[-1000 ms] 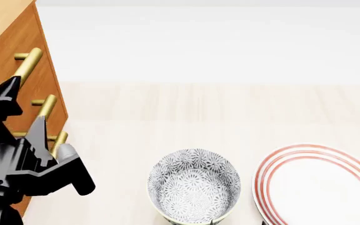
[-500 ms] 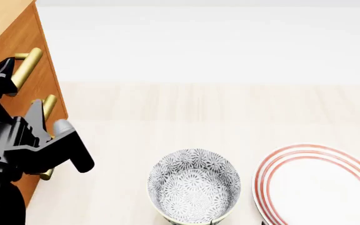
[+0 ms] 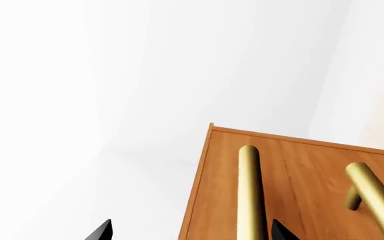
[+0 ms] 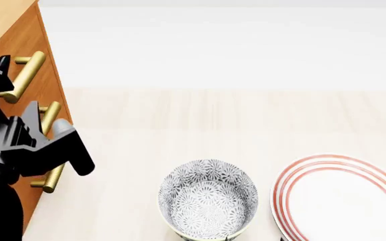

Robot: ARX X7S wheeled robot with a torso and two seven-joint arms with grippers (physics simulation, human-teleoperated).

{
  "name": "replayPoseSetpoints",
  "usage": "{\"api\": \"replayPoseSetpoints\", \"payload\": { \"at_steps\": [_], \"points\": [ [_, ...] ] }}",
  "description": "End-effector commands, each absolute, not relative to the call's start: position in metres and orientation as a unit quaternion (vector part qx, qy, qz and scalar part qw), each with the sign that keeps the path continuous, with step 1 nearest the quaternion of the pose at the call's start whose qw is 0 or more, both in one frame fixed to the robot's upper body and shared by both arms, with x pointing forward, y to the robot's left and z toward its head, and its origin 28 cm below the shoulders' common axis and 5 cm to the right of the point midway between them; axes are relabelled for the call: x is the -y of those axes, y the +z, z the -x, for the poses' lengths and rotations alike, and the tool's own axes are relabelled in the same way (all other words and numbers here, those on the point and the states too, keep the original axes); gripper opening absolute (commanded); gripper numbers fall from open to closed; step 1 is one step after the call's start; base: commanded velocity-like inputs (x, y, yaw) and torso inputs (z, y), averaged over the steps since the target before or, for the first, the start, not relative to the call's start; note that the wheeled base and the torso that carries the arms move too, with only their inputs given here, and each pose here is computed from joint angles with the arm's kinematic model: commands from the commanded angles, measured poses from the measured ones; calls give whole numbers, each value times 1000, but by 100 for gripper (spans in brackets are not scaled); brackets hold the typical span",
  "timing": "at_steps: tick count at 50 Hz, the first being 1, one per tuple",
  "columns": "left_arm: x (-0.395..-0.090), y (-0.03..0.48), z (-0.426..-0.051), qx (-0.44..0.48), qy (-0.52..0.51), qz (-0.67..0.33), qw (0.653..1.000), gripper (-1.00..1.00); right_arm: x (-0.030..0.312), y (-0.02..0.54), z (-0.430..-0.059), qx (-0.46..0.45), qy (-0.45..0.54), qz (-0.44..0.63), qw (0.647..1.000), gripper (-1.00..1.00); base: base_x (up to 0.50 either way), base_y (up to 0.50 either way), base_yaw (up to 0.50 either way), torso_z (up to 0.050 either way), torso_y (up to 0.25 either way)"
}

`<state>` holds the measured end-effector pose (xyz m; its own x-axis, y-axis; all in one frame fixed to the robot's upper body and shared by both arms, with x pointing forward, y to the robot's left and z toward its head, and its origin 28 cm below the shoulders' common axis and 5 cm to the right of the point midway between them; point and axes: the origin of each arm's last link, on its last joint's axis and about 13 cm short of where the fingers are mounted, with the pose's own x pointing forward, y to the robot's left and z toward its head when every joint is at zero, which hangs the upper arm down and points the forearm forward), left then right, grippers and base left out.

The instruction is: Open the top drawer of the cabinet.

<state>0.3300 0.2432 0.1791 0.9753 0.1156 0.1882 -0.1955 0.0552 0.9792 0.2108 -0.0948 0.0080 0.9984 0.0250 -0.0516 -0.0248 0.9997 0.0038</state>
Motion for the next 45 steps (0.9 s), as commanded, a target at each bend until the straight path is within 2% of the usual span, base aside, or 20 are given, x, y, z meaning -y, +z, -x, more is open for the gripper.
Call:
{"api": "replayPoseSetpoints", "payload": {
  "at_steps": [1, 45],
  "points": [
    [-242, 179, -336, 21, 99, -673, 733, 100, 94, 10, -213, -18, 12, -5, 1000, 100, 0, 0, 0, 0, 0],
    [-250, 161, -352, -11, 104, -675, 730, 100, 94, 10, -213, -23, 9, -7, 1000, 100, 0, 0, 0, 0, 0]
  ]
}}
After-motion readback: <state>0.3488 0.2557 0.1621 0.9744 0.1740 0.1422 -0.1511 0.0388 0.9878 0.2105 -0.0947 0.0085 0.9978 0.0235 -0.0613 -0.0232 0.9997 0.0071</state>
